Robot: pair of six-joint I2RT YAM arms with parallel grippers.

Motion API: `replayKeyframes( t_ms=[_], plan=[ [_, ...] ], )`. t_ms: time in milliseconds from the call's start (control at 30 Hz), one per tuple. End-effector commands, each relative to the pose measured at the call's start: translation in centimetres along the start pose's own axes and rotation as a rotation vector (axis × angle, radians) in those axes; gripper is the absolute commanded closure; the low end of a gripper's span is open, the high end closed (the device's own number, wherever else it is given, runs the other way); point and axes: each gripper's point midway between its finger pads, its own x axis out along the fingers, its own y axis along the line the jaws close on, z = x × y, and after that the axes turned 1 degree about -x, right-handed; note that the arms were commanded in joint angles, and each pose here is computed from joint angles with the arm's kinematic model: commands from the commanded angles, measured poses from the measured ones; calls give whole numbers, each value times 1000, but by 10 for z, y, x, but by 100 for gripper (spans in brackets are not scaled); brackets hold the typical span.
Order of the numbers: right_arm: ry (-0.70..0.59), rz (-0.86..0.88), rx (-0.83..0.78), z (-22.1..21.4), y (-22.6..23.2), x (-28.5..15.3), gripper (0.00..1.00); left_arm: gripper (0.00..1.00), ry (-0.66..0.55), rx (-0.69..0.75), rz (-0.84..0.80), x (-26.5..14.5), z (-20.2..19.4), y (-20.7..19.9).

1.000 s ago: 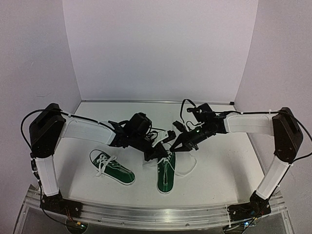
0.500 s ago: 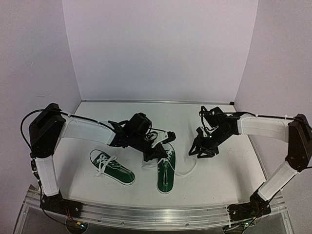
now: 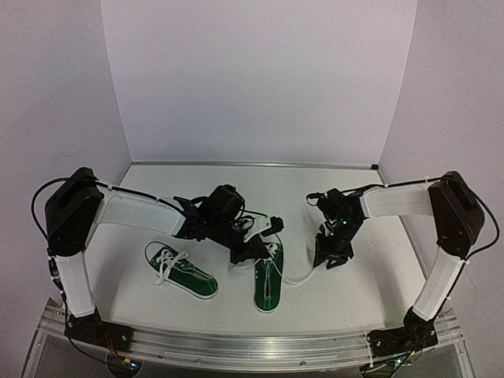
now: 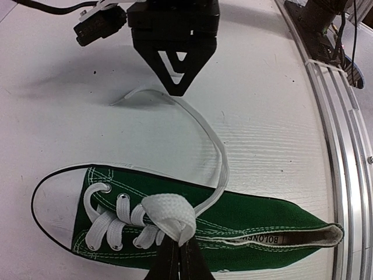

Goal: Tie the shoes

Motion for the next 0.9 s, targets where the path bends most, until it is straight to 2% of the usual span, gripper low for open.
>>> replayKeyframes(
  t_ms=[0, 100, 233, 367, 467, 533, 667, 867],
  plan=[
    [-12, -32, -24, 14, 2, 5, 71, 100, -53, 59, 9, -12, 18, -7],
    [-19, -19, -33, 21, 9, 4, 100, 100, -52, 65, 9, -11, 17, -9],
    [-100, 78, -91, 50, 44, -24, 100, 100, -54, 80, 23, -12, 16, -9],
    [-242, 280, -196, 86, 105, -85, 100, 100, -51, 103, 47, -15, 15, -8],
    [-286, 446, -291, 95, 157, -121, 100, 100, -53, 129, 64, -18, 16, -8],
    [-283, 541, -369, 95, 194, -136, 100, 100, -50, 141, 67, -19, 16, -9],
    [-199, 676, -499, 76, 259, -131, 100, 100, -44, 169, 62, -17, 16, -15],
    [-87, 772, -608, 41, 315, -111, 100, 100, -33, 197, 55, -15, 15, -25]
  ],
)
